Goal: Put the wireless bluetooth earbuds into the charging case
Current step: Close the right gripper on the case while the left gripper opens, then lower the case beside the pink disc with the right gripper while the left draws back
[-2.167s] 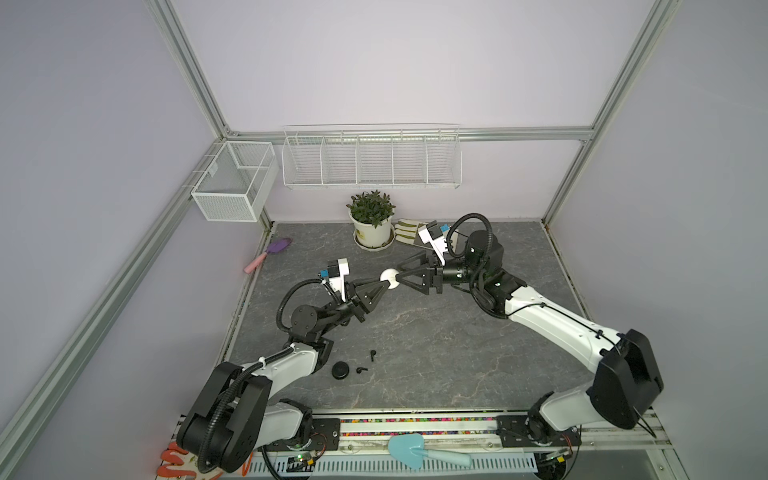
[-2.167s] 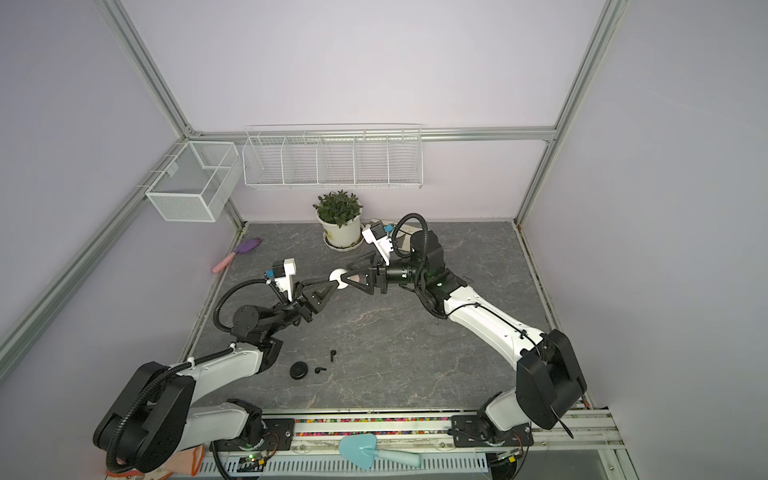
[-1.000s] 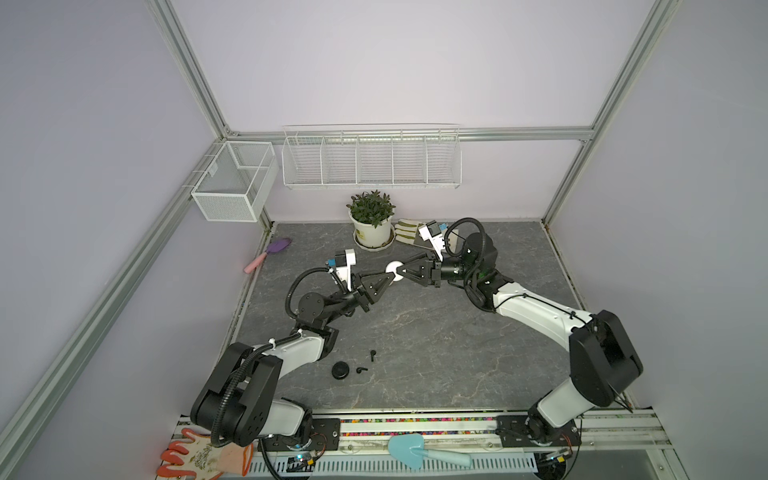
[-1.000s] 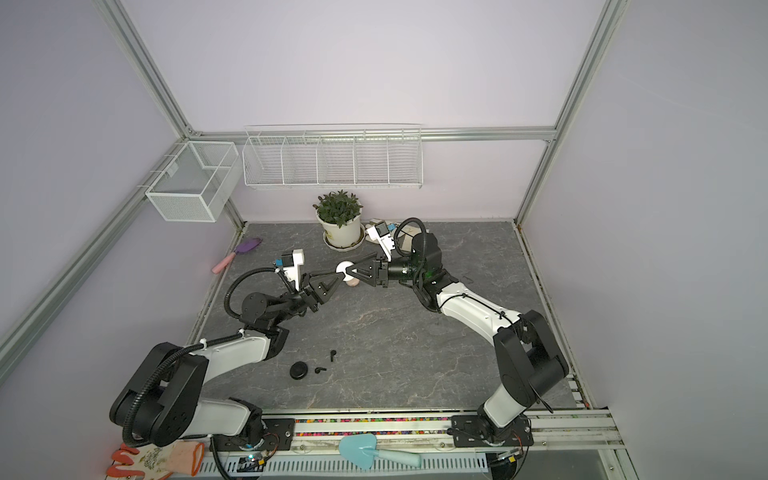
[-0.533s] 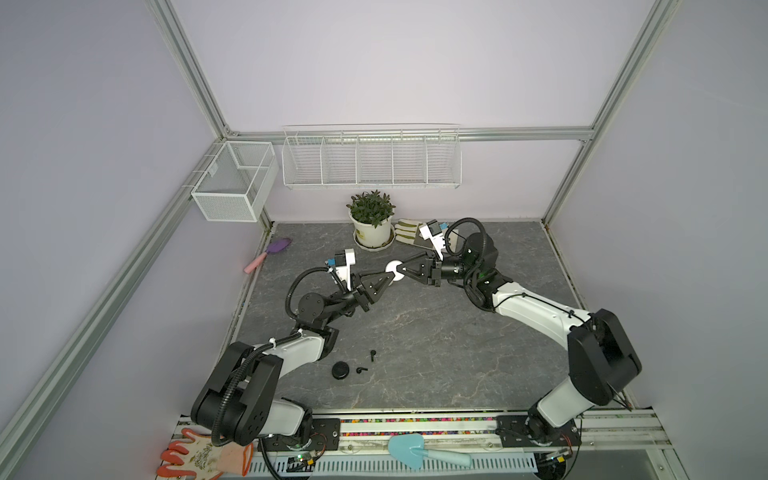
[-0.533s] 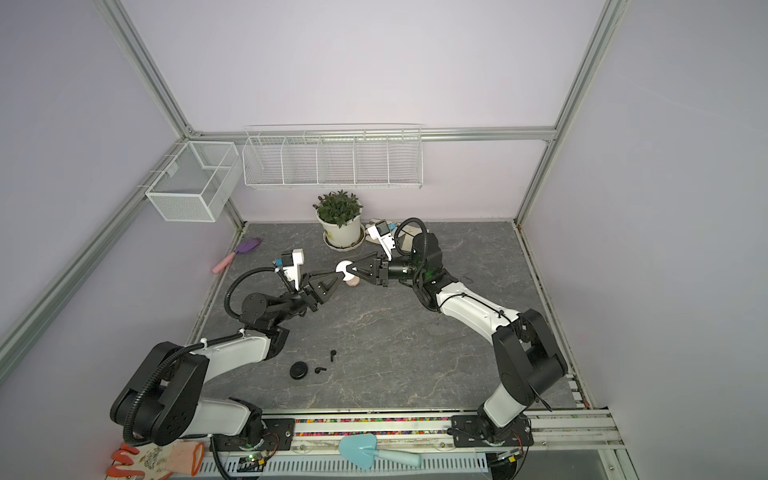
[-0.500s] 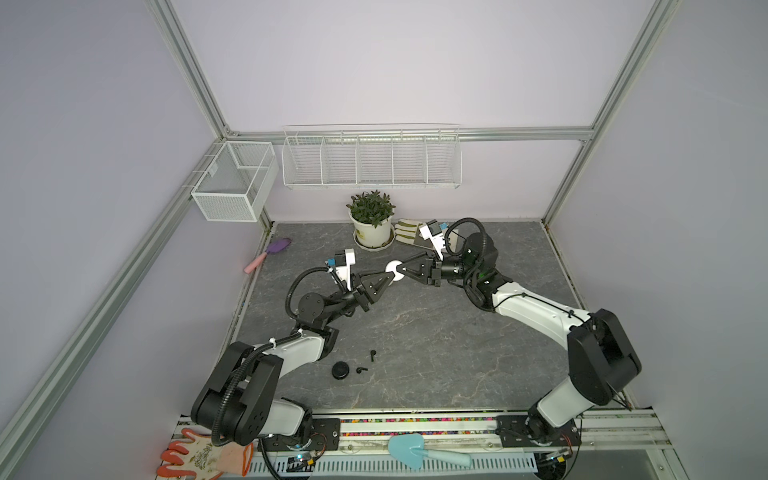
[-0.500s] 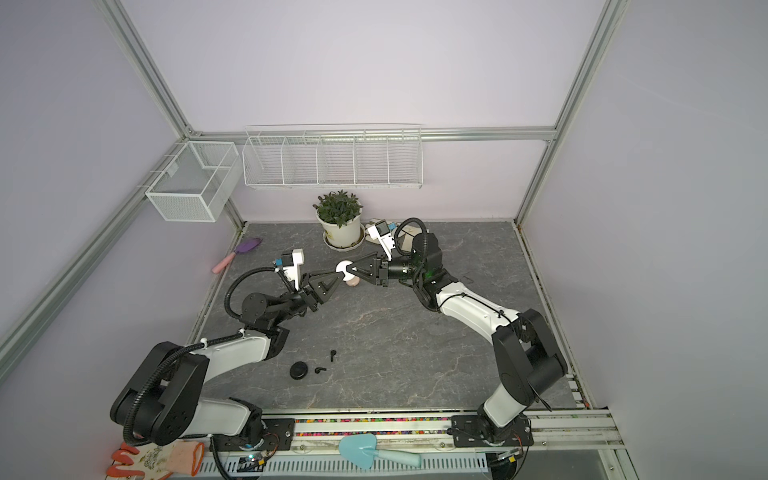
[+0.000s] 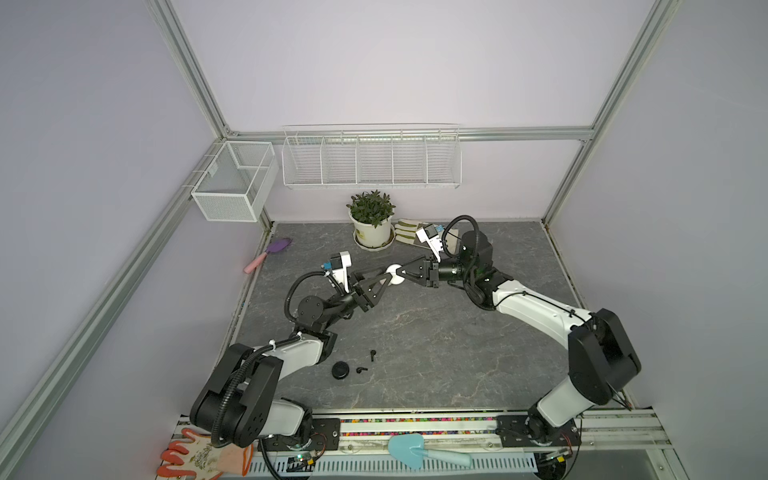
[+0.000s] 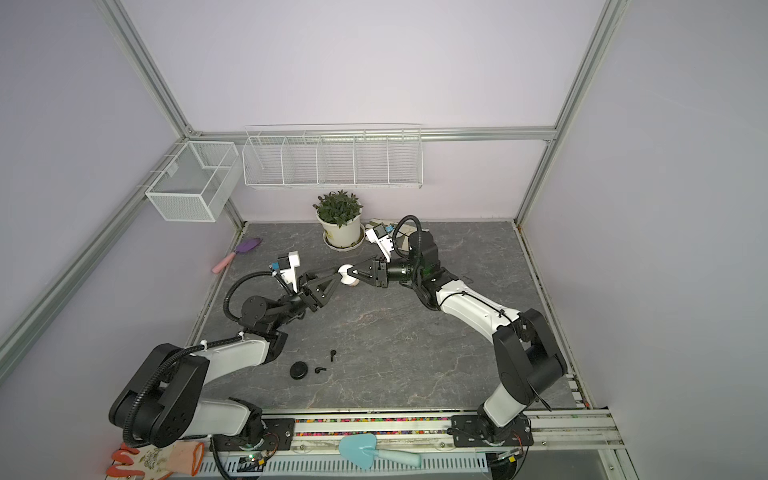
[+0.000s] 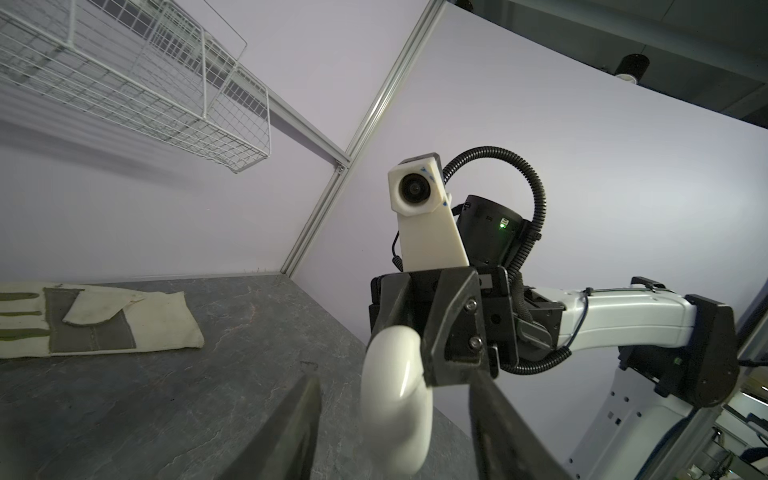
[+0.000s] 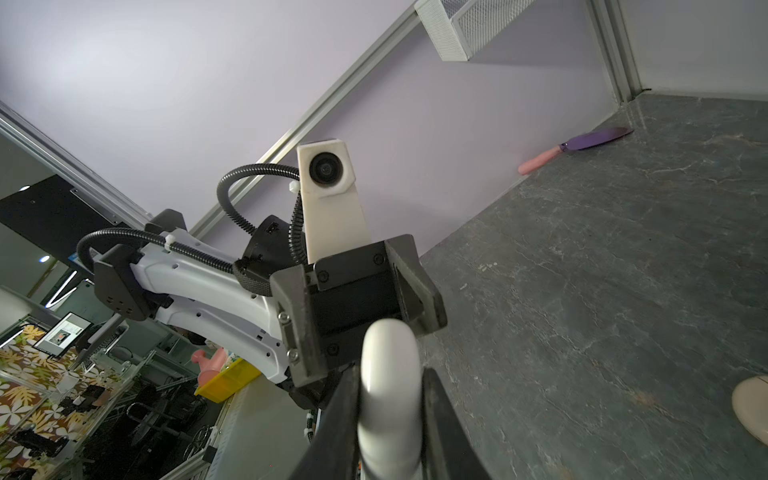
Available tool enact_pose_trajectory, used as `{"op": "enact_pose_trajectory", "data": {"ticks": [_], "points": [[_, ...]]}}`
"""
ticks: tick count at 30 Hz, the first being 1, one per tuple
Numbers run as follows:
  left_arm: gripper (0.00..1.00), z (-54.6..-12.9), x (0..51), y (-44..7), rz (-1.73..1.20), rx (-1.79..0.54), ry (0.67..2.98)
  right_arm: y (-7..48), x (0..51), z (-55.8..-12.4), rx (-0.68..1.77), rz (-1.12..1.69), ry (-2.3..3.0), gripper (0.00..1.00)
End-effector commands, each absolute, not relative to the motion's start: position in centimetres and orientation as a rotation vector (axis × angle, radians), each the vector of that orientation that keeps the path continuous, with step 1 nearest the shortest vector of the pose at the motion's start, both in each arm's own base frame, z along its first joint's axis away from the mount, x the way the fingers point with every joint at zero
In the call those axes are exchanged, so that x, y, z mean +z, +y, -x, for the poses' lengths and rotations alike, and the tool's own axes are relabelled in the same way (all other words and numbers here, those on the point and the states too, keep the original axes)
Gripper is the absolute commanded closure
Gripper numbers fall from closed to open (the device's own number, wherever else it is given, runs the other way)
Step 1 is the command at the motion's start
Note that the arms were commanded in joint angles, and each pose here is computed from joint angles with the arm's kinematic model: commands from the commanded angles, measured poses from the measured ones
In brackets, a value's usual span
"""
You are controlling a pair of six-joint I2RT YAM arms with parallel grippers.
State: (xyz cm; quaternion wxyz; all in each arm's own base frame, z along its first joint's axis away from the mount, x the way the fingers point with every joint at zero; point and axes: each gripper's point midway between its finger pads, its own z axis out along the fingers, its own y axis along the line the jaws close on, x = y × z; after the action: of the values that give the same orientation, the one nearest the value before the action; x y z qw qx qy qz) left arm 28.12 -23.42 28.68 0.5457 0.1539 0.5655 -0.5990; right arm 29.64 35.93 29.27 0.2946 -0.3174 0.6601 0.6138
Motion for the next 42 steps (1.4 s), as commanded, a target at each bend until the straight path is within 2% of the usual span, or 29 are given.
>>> {"op": "enact_pose_trajectory", "data": {"ticks": [1,8,15,26,42], "points": [[0.32,-29.2,27.9,-21.7,-0.276,-1.340,1.373,35.6,28.1,-30.9,1.579,0.849,1.818,0.80],[0.21,-31.1,24.2,-20.5,-0.202,-1.132,1.629,34.4,24.8,-33.0,1.427,0.794,1.958,0.81],[0.19,-32.9,21.4,-20.2,-0.108,-1.084,1.768,32.9,19.0,-35.2,1.311,0.697,2.146,0.82],[0.19,-33.7,19.8,-19.9,-0.053,-1.050,1.819,31.5,9.9,-41.0,1.116,0.543,2.416,0.83],[0.17,-34.4,19.1,-20.6,-0.071,-1.078,1.839,33.2,6.3,-45.5,1.090,0.467,2.473,0.82]]}}
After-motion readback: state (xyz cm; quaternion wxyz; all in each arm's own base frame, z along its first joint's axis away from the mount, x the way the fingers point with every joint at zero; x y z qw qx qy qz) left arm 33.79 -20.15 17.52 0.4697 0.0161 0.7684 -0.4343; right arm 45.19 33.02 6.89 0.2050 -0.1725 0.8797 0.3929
